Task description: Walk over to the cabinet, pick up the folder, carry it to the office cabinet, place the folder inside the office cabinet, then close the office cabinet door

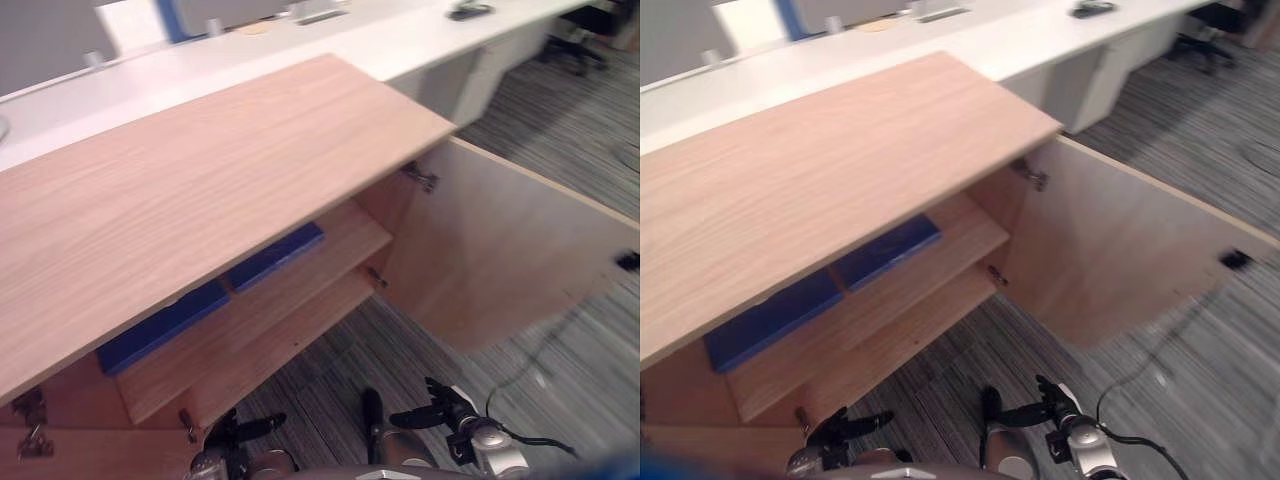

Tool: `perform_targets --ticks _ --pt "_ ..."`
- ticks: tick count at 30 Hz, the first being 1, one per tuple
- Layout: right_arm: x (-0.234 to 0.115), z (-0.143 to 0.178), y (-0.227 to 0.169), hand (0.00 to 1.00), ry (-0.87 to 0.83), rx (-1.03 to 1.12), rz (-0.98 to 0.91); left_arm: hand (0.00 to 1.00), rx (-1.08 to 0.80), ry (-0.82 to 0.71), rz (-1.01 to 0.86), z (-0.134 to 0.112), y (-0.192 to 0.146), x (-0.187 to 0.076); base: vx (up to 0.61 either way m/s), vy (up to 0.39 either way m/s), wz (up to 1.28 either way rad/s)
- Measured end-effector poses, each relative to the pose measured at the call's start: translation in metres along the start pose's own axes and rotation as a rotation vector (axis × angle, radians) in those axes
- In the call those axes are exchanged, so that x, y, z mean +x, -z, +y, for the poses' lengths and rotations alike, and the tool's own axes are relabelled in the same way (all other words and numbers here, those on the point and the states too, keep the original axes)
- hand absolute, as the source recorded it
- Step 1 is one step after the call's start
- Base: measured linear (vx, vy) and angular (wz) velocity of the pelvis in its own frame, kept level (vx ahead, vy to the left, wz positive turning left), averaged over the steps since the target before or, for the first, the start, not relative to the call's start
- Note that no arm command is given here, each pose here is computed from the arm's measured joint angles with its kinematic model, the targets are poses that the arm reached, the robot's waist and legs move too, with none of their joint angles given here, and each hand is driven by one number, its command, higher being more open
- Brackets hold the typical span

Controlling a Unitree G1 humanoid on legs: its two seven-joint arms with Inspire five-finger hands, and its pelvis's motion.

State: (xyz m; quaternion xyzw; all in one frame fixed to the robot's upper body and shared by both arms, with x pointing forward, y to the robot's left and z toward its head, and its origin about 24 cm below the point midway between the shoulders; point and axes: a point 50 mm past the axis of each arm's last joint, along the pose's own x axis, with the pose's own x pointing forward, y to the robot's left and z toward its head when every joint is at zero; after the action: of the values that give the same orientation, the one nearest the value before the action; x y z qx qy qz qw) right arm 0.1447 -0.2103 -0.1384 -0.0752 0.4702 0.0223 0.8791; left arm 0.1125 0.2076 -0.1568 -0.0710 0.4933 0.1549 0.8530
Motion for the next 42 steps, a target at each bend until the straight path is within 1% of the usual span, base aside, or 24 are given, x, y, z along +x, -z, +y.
perform_targets --ticks 1,3,5,6,8,10,12,17,19,22,24,30,31,33,34,37,38,42 --pt "-0.002 0.002 0.008 1.00 0.012 0.042 0.016 1.00 -0.002 -0.001 -0.003 -0.002 0.000 0.000 -0.15 -0.005 -0.75" --pt "-0.005 -0.004 0.019 1.00 0.047 0.117 0.036 1.00 -0.011 -0.001 0.027 -0.006 0.011 -0.002 -0.12 -0.090 -0.72" --pt "-0.008 -0.004 0.032 1.00 0.088 0.188 0.068 1.00 -0.010 -0.033 0.053 0.006 0.018 -0.004 -0.06 -0.239 -0.54" --pt "-0.009 -0.003 0.037 1.00 0.099 0.214 0.080 1.00 0.007 -0.045 0.050 0.012 0.017 -0.004 -0.01 -0.252 -0.61" --pt "-0.014 -0.020 0.043 1.00 0.176 0.288 0.090 1.00 0.042 -0.034 0.069 0.008 0.022 -0.005 -0.01 -0.169 -0.83" --pt "-0.016 -0.028 0.047 1.00 0.216 0.328 0.093 1.00 0.083 -0.026 0.073 0.007 0.023 -0.005 -0.02 -0.108 -0.75" --pt "-0.022 -0.040 0.056 1.00 0.270 0.376 0.103 1.00 0.141 0.003 0.066 0.000 0.022 -0.004 -0.03 -0.168 -0.49" --pt "-0.034 -0.067 0.061 1.00 0.428 0.465 0.078 1.00 0.167 0.030 0.049 -0.008 0.016 -0.003 0.01 -0.045 -0.14" --pt "-0.036 -0.076 0.051 1.00 0.471 0.453 0.034 1.00 0.179 0.035 0.043 -0.009 0.015 -0.003 0.03 0.035 0.02" --pt "-0.037 -0.094 0.023 1.00 0.533 0.443 -0.078 1.00 0.206 0.038 0.041 -0.010 0.019 -0.005 0.04 0.048 0.06" --pt "-0.038 -0.111 -0.005 1.00 0.592 0.439 -0.169 1.00 0.235 0.040 0.040 -0.008 0.021 -0.006 0.02 0.044 0.11" --pt "-0.044 -0.142 -0.065 1.00 0.669 0.444 -0.358 1.00 0.274 0.043 0.041 -0.004 0.024 -0.007 -0.03 0.007 0.28" --pt "-0.046 -0.152 -0.086 1.00 0.685 0.441 -0.412 1.00 0.274 0.041 0.039 -0.003 0.024 -0.007 -0.06 0.006 0.26" --pt "-0.047 -0.157 -0.100 1.00 0.692 0.445 -0.444 1.00 0.276 0.037 0.039 0.000 0.024 -0.007 -0.06 0.008 0.16" --pt "-0.049 -0.163 -0.113 1.00 0.693 0.468 -0.479 1.00 0.277 0.033 0.040 0.002 0.024 -0.008 -0.07 0.008 0.21" --pt "-0.054 -0.176 -0.135 1.00 0.710 0.438 -0.512 1.00 0.271 0.026 0.043 0.004 0.025 -0.008 -0.07 0.015 0.18" --pt "-0.056 -0.179 -0.148 1.00 0.705 0.416 -0.530 1.00 0.268 0.018 0.047 0.008 0.026 -0.009 -0.06 0.016 0.13" --pt "-0.056 -0.180 -0.180 1.00 0.667 0.387 -0.561 1.00 0.259 0.007 0.055 0.011 0.029 -0.010 -0.04 0.004 0.26"
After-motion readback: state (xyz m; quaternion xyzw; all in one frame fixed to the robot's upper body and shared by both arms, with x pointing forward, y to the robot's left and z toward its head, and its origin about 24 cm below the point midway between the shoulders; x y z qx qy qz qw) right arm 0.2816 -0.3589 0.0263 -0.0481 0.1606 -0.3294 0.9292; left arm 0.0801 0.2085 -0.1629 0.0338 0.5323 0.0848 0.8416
